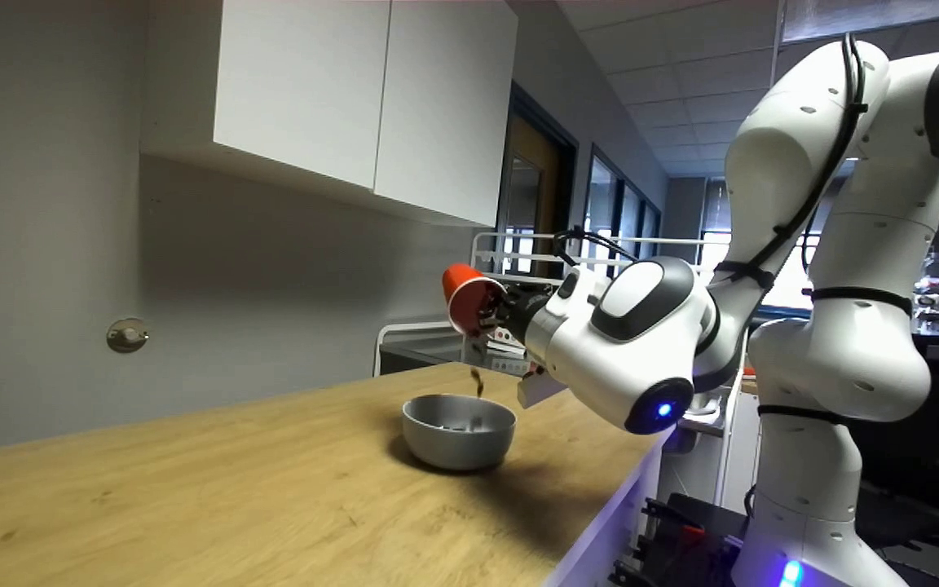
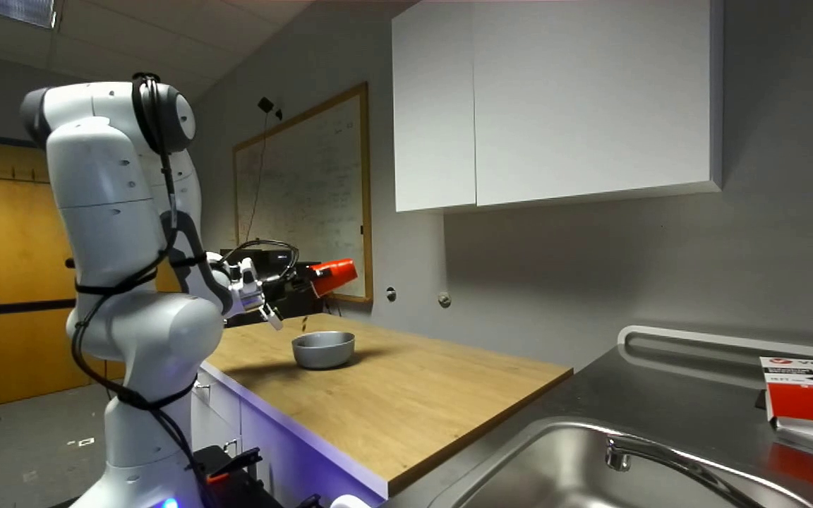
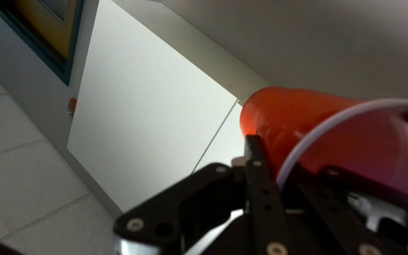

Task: Pour the contents in the cup into the bowl

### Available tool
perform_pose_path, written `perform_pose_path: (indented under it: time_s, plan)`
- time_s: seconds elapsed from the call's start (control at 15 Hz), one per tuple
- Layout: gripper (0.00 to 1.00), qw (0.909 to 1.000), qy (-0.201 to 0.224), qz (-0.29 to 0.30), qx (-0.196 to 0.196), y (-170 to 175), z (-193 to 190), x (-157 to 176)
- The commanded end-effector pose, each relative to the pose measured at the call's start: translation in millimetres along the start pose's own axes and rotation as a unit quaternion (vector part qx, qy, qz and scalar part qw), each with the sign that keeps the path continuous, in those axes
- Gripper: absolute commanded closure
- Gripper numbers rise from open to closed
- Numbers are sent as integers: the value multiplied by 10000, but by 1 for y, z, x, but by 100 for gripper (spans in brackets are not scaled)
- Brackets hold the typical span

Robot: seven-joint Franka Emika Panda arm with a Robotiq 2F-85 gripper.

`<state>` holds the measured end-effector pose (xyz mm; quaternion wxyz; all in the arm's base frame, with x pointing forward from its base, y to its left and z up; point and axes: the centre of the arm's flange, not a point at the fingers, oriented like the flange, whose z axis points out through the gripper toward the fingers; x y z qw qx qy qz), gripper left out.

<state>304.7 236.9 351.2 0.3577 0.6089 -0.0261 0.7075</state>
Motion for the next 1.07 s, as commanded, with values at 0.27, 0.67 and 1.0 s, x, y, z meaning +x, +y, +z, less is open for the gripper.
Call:
perform_pose_path:
  time_s: [0.27,0.67,1.0]
  plan:
    - [98,9995,207,152,-172,-20,7,8]
    - [98,9994,129,154,-299,-23,10,12]
    - [98,9990,-181,88,-390,-25,8,10]
